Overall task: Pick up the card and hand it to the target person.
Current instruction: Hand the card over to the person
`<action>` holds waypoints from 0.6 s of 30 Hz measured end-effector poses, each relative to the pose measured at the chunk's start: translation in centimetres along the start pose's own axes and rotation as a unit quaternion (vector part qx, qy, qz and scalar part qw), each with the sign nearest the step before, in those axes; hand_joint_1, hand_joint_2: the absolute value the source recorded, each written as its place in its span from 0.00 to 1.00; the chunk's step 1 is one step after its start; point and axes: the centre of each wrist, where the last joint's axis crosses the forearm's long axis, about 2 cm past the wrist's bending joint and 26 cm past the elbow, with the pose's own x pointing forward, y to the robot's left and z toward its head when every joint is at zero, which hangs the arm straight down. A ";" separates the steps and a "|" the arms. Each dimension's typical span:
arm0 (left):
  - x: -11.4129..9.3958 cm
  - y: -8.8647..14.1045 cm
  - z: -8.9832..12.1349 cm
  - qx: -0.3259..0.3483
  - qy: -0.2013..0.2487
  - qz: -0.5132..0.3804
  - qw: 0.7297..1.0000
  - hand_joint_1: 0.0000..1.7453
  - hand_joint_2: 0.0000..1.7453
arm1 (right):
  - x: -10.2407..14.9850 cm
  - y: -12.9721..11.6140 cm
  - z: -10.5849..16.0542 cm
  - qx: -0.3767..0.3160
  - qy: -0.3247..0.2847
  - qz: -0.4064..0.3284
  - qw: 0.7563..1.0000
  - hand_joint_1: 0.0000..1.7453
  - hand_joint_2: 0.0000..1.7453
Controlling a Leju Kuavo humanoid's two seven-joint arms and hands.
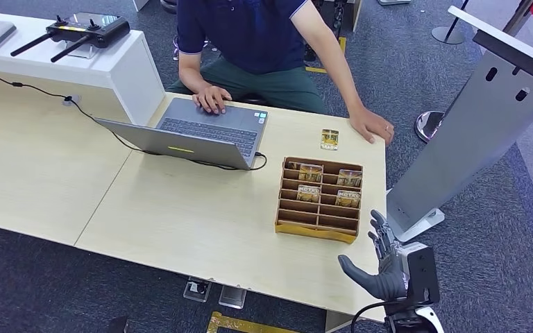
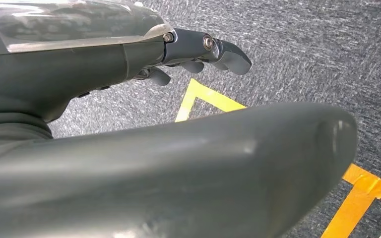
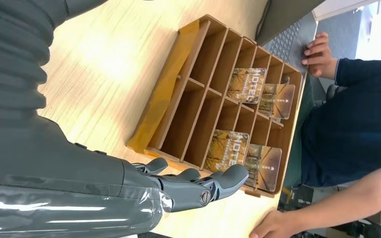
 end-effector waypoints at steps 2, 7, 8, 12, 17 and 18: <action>0.0 0.0 0.0 0.000 -0.001 -0.001 1.000 0.00 0.00 | -0.1 0.1 0.2 0.002 0.001 0.000 1.000 0.00 1.00; 0.1 -0.1 0.0 -0.002 -0.003 -0.001 1.000 0.00 0.00 | -0.3 0.3 0.3 0.007 -0.002 0.000 1.000 0.00 1.00; 0.1 -0.1 0.0 -0.002 -0.003 -0.001 1.000 0.00 0.00 | -0.3 0.3 0.3 0.007 -0.003 -0.001 1.000 0.00 1.00; 0.2 -0.1 0.0 -0.003 -0.005 -0.001 1.000 0.00 0.00 | -0.3 0.3 0.3 0.008 -0.006 -0.002 1.000 0.00 1.00; 0.2 -0.1 0.0 -0.005 -0.005 -0.002 1.000 0.00 0.00 | -0.3 0.4 0.3 0.008 -0.007 -0.005 1.000 0.00 1.00; 0.2 -0.1 0.0 -0.005 -0.005 -0.003 1.000 0.00 0.00 | -0.3 0.4 0.3 0.008 -0.007 -0.005 1.000 0.00 1.00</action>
